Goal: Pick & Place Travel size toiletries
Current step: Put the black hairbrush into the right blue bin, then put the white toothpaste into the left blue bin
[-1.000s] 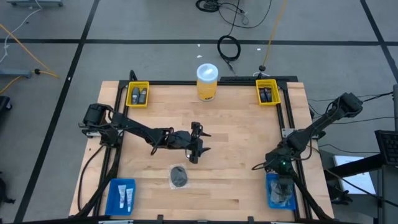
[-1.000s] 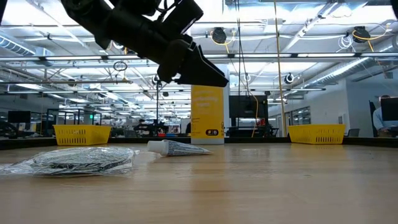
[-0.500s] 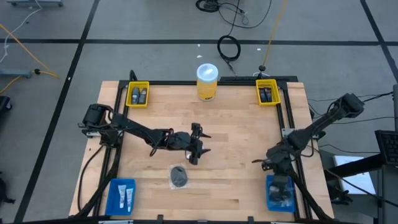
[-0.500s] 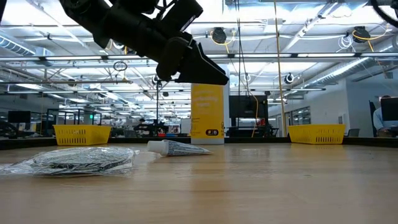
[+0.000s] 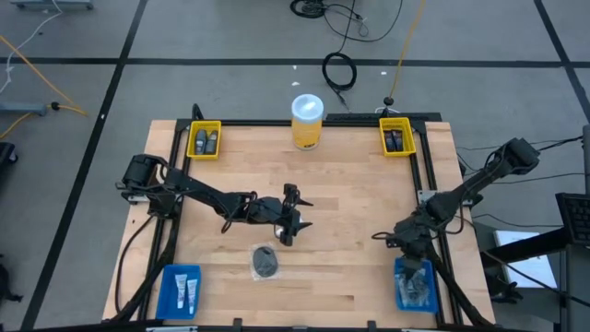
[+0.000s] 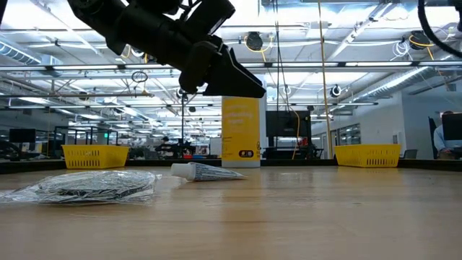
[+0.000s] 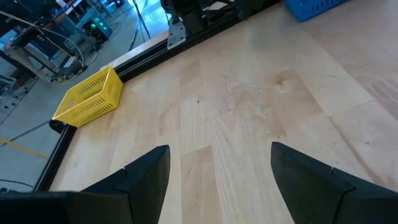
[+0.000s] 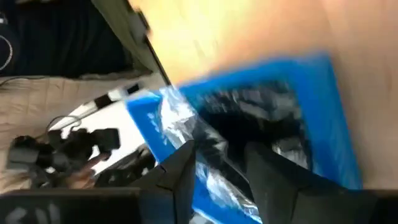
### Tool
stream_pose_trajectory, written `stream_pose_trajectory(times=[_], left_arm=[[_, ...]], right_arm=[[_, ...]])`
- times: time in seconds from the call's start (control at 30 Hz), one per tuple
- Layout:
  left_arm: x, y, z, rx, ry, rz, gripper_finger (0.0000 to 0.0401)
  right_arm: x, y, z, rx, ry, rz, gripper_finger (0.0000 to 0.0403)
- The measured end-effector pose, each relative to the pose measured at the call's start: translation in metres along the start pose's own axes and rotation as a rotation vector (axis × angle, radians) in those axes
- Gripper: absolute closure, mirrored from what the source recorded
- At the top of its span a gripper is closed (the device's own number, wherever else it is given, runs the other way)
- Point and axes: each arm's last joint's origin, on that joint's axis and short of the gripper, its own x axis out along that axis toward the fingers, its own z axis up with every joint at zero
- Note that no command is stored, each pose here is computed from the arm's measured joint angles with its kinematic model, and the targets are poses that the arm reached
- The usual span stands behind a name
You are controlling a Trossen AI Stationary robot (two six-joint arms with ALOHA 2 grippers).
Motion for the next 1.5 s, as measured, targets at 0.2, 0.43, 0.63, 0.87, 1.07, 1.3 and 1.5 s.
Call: stream_pose_trajectory(times=[0.2,0.43,0.63,0.87,1.07,1.3,1.5], left_arm=[[0.000,0.000,0.000,-0.001,-0.001,0.001,0.0132],[0.000,0.000,0.001,-0.001,-0.007,0.001,0.0132],[-0.002,-0.005,0.003,0.039,-0.013,-0.003,0.0132],[-0.002,-0.006,0.005,0.022,-0.024,0.001,0.0132],[-0.006,-0.004,0.002,-0.060,0.055,0.077,0.0132],[-0.036,0.009,0.014,-0.219,0.138,0.133,0.0132],[-0.071,0.010,0.005,-0.398,0.365,0.186,0.0132]], right_arm=[[0.000,-0.004,-0.002,0.130,0.053,0.010,0.0240],[-0.009,0.001,-0.004,0.216,0.026,0.080,0.0199],[-0.017,0.008,-0.007,0.204,-0.057,0.138,0.0206],[-0.030,0.028,0.003,-0.135,-0.508,0.153,0.0231],[-0.044,0.043,0.019,-0.630,-1.198,-0.107,0.0249],[-0.046,0.042,0.039,-0.883,-1.634,-0.217,0.0253],[-0.032,0.037,0.076,-0.915,-1.613,-0.410,0.0237]])
